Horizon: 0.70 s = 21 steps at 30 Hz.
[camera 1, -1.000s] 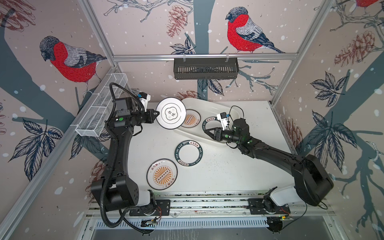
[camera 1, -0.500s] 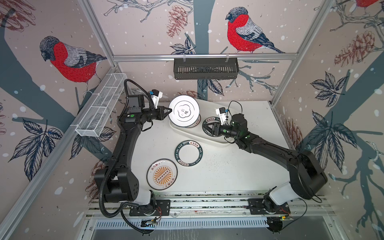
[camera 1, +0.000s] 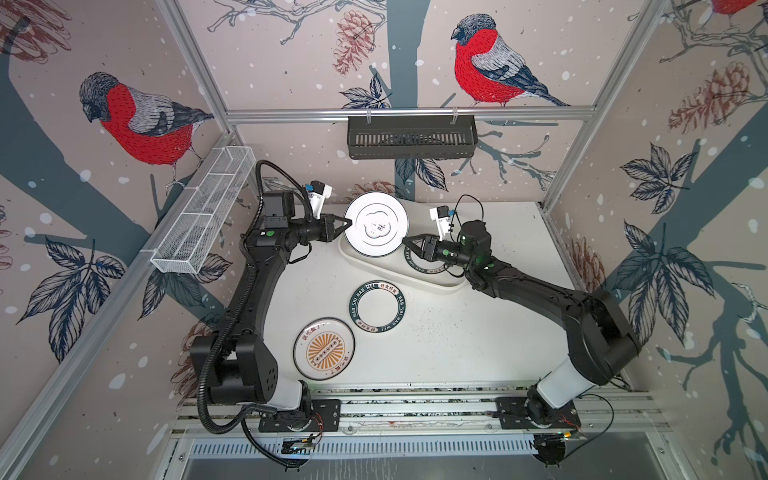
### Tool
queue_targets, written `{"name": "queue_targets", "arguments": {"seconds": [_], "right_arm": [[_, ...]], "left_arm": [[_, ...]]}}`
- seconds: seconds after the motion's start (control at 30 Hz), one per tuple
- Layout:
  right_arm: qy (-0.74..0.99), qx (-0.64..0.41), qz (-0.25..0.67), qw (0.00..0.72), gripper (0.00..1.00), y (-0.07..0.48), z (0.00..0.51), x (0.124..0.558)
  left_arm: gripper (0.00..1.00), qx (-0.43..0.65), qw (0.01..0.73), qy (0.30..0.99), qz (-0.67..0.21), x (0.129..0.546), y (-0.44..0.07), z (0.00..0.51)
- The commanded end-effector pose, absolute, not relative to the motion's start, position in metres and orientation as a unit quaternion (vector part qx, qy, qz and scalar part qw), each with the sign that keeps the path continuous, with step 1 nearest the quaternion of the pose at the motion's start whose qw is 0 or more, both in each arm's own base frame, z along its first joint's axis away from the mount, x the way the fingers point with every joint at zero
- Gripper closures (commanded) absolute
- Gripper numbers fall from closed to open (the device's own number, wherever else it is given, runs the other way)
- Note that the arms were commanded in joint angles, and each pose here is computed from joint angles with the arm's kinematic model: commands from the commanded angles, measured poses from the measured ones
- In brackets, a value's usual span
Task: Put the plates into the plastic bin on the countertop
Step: 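Carry the upright plate toward the bin while the right gripper reaches to its rim, then grip the plate rim with the right gripper and open the left gripper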
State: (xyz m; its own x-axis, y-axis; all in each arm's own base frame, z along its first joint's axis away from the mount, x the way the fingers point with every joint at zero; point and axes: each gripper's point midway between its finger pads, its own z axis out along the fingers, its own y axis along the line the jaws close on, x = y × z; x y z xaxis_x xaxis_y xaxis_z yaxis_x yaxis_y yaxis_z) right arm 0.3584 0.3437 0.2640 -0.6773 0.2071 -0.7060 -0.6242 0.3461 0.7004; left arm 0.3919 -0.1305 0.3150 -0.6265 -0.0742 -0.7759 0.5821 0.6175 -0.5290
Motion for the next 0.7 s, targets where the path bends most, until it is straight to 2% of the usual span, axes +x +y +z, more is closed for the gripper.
{"name": "queue_targets", "arguments": {"seconds": [0.0, 0.13, 0.5, 0.67], "right_arm": [[0.709, -0.155, 0.572, 0.383, 0.60, 0.350, 0.279, 0.359], [0.706, -0.157, 0.575, 0.382, 0.64, 0.352, 0.280, 0.361], [0.692, -0.151, 0.599, 0.375, 0.88, 0.353, 0.285, 0.361], [0.688, -0.149, 0.605, 0.371, 0.96, 0.352, 0.285, 0.363]], "left_arm": [[1.00, 0.182, 0.416, 0.782, -0.426, 0.389, -0.140, 0.328], [1.00, 0.193, 0.410, 0.777, -0.437, 0.384, -0.146, 0.329], [1.00, 0.198, 0.403, 0.780, -0.436, 0.381, -0.150, 0.320], [0.86, 0.199, 0.404, 0.779, -0.436, 0.381, -0.151, 0.319]]}}
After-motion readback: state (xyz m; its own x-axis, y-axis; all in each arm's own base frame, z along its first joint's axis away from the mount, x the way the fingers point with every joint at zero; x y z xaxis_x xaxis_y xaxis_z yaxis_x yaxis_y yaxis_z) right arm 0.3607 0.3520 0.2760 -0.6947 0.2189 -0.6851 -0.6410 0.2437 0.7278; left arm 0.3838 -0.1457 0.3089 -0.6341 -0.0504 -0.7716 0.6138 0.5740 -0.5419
